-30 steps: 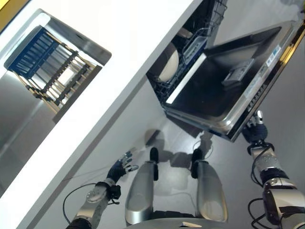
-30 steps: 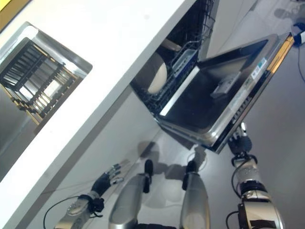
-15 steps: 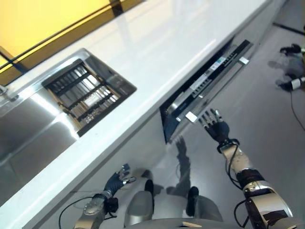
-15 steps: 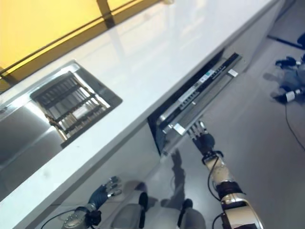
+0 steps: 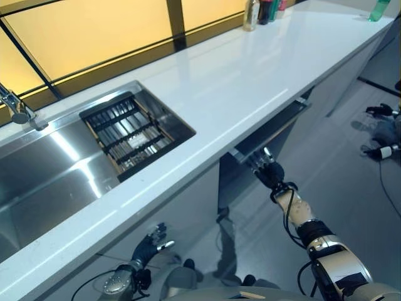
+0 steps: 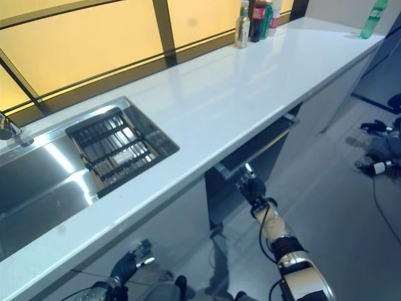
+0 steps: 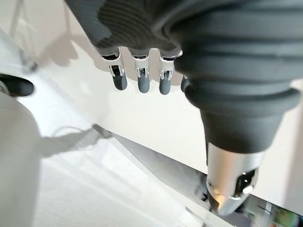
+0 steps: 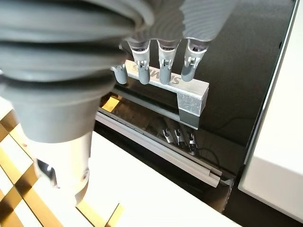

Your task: Pick up plates and place into dishwasher.

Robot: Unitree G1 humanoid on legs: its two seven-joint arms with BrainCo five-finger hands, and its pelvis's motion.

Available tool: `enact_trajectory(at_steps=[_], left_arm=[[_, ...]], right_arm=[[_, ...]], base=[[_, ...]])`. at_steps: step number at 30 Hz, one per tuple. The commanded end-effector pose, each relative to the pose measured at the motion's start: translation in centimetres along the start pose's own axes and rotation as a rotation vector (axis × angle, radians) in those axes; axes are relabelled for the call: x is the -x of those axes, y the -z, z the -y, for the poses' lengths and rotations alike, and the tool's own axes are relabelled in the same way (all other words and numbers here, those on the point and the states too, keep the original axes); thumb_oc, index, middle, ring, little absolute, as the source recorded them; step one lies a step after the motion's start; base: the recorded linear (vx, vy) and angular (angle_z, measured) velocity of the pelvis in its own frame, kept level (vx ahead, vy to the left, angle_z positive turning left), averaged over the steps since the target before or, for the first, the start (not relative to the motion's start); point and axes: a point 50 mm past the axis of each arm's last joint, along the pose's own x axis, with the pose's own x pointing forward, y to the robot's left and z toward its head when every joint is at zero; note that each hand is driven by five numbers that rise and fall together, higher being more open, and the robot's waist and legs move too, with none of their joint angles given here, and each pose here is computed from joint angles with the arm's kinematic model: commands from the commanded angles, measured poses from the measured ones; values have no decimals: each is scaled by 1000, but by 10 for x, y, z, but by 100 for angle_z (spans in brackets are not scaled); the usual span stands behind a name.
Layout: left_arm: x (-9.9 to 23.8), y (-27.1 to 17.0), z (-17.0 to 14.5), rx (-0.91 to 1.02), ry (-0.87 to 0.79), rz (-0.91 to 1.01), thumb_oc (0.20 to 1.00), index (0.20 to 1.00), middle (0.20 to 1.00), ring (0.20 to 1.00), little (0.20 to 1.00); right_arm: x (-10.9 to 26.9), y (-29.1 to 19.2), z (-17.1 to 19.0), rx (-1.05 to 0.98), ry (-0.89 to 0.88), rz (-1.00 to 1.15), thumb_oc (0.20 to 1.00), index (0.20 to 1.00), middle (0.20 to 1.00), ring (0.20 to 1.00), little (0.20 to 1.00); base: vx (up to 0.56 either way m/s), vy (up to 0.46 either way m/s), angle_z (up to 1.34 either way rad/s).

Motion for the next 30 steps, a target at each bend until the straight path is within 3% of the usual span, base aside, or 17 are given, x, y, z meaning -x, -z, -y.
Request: enact_trajectory(at_steps=[1, 11, 20, 25, 30], left_arm=[[2, -28, -5, -21, 25, 142, 1000, 1000, 1000, 1000, 1000], [3, -59, -6, 49, -13, 295, 1000, 1000, 1000, 1000, 1000], [-2, -92, 0, 56, 49, 401, 1000, 1000, 1000, 1000, 1000], [1, -101, 1, 90, 53, 451, 1000, 1000, 1000, 1000, 1000], [5, -109, 5, 113, 82, 499, 1000, 1000, 1000, 1000, 1000]], right_arm=[[-14, -20, -48, 11, -195, 109, 1000, 1000, 1000, 1000, 1000], [35, -31, 18, 96, 68, 297, 1000, 1000, 1000, 1000, 1000], [85, -48, 68, 7, 278, 509, 1000, 1000, 1000, 1000, 1000], [96, -63, 64, 28, 301, 625, 1000, 1000, 1000, 1000, 1000], [98, -65, 27, 199, 151, 654, 1000, 1000, 1000, 1000, 1000]], base=[[4, 56, 5], [-2, 24, 0], [-46, -6, 6], [-41, 2, -1], [-5, 11, -5]])
